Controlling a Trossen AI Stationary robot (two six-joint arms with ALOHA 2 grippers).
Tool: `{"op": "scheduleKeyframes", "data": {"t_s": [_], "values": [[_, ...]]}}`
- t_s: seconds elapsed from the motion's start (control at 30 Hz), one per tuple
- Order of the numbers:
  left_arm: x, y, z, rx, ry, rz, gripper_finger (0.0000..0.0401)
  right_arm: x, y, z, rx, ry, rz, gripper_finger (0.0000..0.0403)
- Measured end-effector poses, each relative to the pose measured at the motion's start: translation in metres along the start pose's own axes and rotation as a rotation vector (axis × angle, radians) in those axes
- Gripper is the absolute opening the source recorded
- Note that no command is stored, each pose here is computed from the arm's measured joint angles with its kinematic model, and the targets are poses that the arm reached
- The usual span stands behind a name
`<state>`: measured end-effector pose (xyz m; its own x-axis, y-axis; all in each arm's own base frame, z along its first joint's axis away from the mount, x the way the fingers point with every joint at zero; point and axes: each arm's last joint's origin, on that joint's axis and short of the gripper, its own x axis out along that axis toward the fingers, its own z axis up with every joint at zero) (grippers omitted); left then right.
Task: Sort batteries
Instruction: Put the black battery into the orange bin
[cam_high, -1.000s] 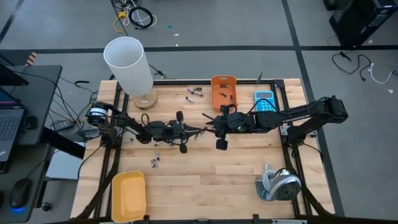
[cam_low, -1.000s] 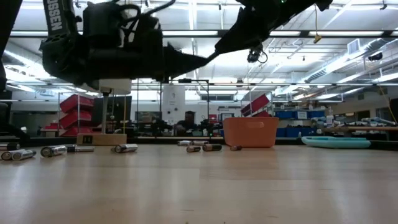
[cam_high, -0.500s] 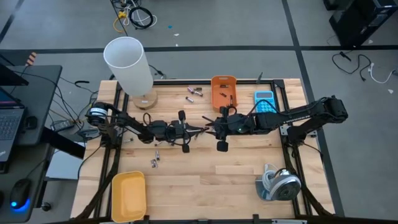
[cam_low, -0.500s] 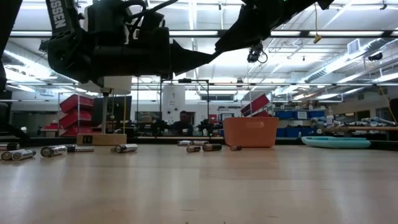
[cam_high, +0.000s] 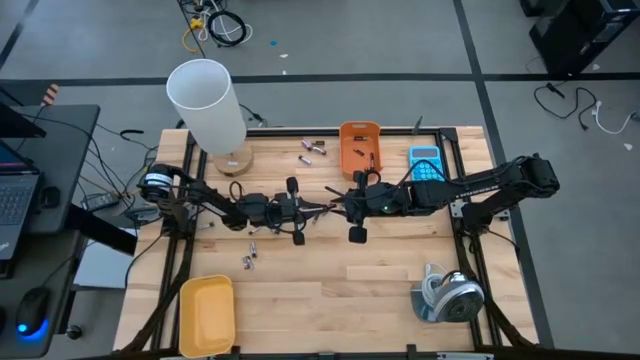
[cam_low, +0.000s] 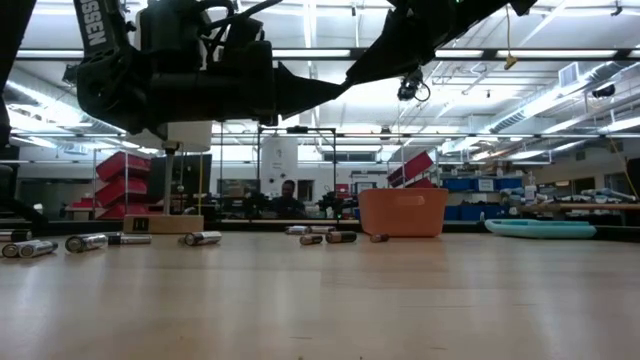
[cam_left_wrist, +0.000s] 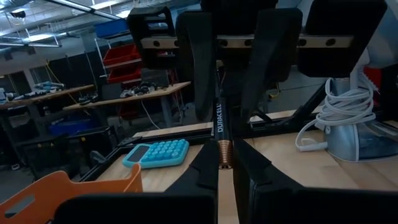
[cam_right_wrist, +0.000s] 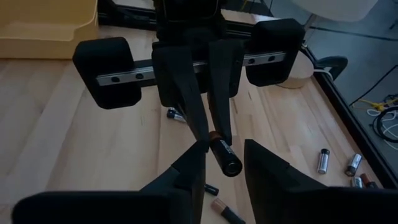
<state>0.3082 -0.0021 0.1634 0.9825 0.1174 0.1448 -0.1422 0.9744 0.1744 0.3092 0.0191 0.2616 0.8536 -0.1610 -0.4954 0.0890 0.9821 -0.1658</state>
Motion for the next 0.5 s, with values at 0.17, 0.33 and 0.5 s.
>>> {"op": "scheduleKeyframes", "data": {"t_s": [0.17, 0.33, 0.5], "values": [[0.0000, 0.0000, 0.0000, -0.001, 0.000, 0.000, 0.0012, 0.0000, -0.0001, 0.0000, -0.013, 0.000, -0.001, 0.0061], [0.0000, 0.0000, 0.0002, 0.000, -0.002, 0.000, 0.0018, 0.0000, -0.0001, 0.0000, -0.029, 0.000, -0.001, 0.0027], [0.0000, 0.0000, 0.0003, 0.000, -0.003, 0.000, 0.0023, 0.0000, 0.0000, 0.0000, -0.035, 0.000, 0.000, 0.0019]]}}
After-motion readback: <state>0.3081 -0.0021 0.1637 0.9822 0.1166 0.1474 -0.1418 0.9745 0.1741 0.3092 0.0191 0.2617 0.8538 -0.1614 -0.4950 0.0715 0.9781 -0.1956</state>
